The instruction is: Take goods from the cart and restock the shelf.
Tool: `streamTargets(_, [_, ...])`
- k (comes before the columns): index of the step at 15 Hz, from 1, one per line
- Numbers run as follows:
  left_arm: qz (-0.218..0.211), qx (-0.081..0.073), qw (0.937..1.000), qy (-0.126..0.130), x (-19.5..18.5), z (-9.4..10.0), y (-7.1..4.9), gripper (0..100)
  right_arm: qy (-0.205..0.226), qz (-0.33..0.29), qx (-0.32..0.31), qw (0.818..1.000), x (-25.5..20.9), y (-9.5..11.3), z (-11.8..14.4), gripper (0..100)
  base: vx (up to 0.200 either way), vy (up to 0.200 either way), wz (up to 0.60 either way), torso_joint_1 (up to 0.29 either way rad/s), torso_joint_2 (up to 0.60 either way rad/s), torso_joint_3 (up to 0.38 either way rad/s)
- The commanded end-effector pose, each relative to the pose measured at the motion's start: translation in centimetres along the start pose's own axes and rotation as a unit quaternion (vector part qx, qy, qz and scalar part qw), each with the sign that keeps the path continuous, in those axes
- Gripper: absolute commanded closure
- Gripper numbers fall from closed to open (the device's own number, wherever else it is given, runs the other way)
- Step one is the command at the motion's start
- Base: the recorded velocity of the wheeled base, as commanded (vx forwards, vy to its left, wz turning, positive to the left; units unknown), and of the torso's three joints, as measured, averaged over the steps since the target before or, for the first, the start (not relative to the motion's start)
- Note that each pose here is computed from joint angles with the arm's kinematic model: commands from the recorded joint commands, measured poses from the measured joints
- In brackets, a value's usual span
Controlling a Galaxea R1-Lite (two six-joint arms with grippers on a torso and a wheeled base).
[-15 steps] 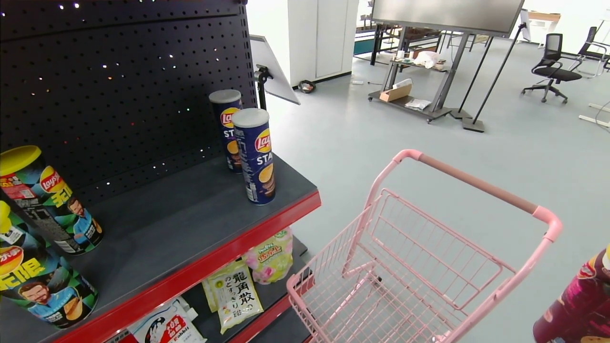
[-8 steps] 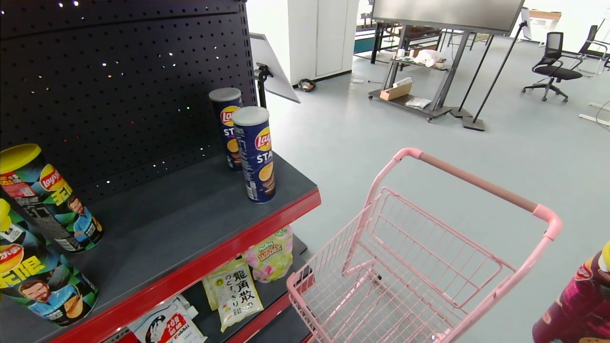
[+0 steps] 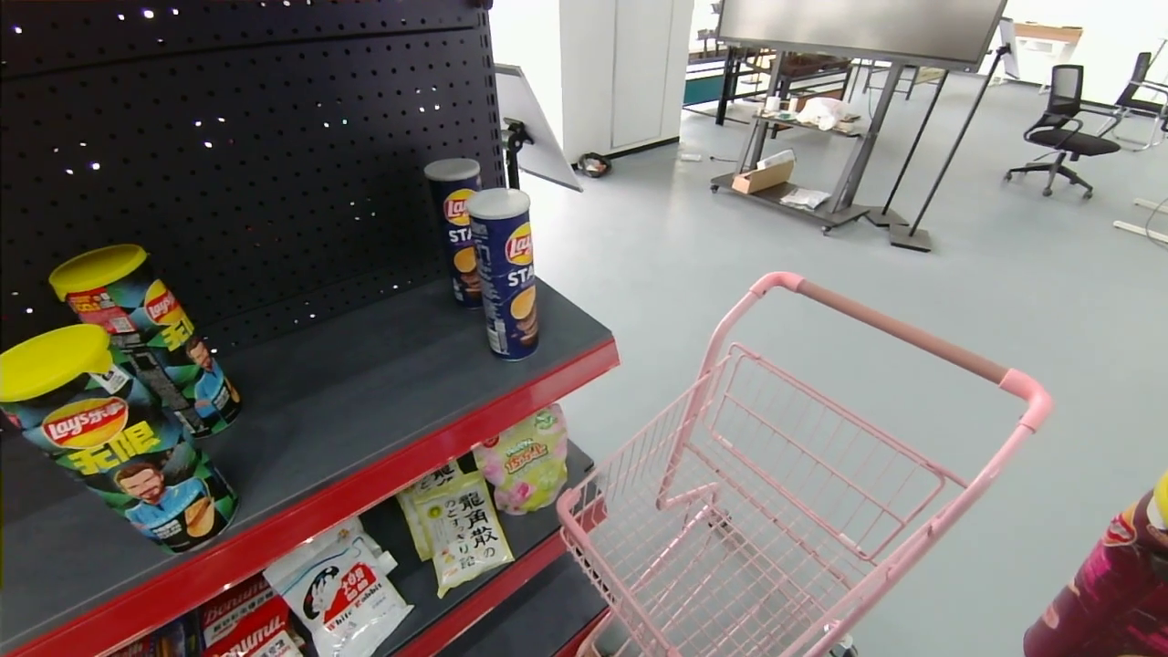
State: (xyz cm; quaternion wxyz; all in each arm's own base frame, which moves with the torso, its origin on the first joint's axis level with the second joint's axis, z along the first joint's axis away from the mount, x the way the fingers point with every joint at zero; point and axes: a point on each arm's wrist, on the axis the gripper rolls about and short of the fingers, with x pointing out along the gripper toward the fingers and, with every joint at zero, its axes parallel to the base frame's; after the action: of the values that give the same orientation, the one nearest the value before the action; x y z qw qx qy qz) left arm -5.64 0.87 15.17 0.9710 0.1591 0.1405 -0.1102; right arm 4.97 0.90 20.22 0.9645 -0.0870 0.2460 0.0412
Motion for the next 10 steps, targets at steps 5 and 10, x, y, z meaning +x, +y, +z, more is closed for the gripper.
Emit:
streamTargets(5, [0.004, 0.0, 0.9999, -0.012, 0.22, 0.07, 0.02, 0, -0.001, 0.001, 0.0, 1.0, -0.05, 0.01, -0.31, 100, 0.0, 0.0, 0.6, 0.005, 0.0, 0.002])
streamTargets(10, [0.008, 0.003, 0.9997, -0.021, 0.37, 0.48, 0.16, 0, -0.008, 0.0, 0.002, 1.0, -0.37, -0.04, -0.49, 100, 0.0, 0.0, 0.6, 0.004, 0.0, 0.003])
